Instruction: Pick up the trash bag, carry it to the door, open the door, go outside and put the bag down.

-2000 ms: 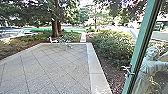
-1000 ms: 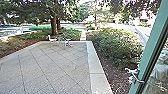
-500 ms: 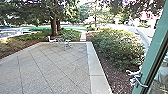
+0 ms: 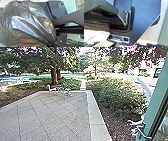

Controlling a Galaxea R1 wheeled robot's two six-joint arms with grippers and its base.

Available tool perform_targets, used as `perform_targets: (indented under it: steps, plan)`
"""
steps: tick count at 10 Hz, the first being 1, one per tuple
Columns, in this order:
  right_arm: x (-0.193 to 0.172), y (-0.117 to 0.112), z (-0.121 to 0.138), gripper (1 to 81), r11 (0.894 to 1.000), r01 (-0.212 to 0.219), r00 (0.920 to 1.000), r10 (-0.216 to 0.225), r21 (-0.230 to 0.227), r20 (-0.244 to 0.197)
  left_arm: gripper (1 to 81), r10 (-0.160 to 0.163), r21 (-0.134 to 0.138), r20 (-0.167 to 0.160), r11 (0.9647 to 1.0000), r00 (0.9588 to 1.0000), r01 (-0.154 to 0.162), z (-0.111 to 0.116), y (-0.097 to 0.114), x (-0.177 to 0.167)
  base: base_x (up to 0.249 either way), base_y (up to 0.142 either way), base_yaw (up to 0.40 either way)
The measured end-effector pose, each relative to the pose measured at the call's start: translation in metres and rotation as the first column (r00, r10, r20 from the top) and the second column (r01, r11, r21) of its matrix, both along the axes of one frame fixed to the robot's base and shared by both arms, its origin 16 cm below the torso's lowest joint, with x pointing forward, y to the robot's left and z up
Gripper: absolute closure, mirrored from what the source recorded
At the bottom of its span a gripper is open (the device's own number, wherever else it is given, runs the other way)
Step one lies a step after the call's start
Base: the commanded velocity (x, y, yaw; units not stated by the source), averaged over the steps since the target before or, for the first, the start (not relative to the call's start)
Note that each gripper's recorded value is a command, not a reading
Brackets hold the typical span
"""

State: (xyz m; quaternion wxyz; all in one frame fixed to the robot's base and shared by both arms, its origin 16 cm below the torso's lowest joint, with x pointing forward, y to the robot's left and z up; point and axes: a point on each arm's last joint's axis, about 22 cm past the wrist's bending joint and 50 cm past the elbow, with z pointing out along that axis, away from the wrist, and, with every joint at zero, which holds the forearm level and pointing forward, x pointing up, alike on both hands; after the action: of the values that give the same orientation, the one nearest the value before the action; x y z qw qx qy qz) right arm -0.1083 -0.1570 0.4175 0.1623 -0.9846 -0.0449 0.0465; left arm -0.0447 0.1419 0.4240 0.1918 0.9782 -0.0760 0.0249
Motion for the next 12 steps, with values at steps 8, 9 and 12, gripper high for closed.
perform_targets:
  steps: [8, 9, 12]
  plan:
    - [0.015, 0.001, -0.001, 1.0, 1.000, 0.003, 0.9998, -0.003, 0.001, 0.022, 81.1, 0.003, 0.001, 0.020, 1.0000, 0.9998, -0.003, 0.000, 0.000, 0.013, 0.073, 0.000, 0.000]
    - [0.010, 0.001, -0.001, 1.0, 1.000, 0.002, 0.9999, -0.002, 0.001, 0.015, 81.1, 0.003, 0.000, 0.012, 1.0000, 0.9999, -0.003, 0.000, 0.000, 0.007, 0.000, 0.000, 0.000]
    - [0.012, -0.001, 0.000, 1.0, 0.999, -0.035, 0.9993, 0.035, 0.001, 0.012, 81.1, 0.041, 0.006, 0.013, 0.9992, 0.9991, -0.041, 0.000, 0.007, 0.006, 0.000, 0.000, 0.000]
